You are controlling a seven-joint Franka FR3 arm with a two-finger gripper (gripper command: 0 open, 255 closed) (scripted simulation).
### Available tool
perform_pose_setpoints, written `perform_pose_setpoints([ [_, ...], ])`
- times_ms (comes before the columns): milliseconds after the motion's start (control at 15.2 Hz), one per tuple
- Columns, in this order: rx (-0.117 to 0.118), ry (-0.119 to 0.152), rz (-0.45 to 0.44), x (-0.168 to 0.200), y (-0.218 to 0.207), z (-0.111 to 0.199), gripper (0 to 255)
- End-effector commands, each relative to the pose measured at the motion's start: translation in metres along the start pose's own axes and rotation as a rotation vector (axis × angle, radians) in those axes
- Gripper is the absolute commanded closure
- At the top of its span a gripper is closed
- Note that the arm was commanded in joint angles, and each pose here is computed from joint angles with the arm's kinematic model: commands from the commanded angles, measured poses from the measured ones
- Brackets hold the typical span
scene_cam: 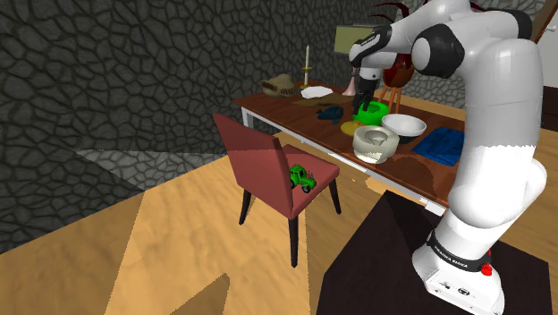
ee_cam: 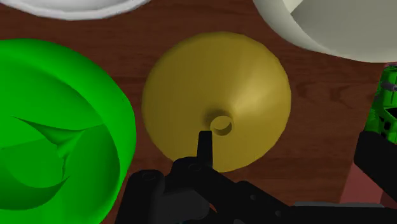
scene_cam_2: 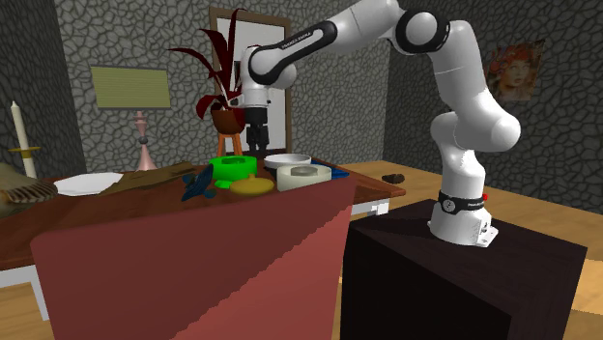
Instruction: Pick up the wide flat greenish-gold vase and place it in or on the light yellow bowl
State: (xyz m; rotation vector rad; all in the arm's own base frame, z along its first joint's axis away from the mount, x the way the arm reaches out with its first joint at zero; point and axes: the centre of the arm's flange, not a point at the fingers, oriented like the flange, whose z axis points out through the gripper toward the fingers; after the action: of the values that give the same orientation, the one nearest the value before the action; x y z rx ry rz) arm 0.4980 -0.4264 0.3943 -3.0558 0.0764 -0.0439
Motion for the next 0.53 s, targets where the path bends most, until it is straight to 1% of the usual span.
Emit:
perform_pose_setpoints([
  [0,0.003,0.001,-0.001,0.013,0.021,0.009,0],
  [66,0.004,0.001,-0.001,0.018,0.032,0.013,0],
  [132,0.004,0.001,-0.001,0.019,0.035,0.013,0],
  [462,0.004,0.001,-0.001,0.019,0.035,0.04,0],
])
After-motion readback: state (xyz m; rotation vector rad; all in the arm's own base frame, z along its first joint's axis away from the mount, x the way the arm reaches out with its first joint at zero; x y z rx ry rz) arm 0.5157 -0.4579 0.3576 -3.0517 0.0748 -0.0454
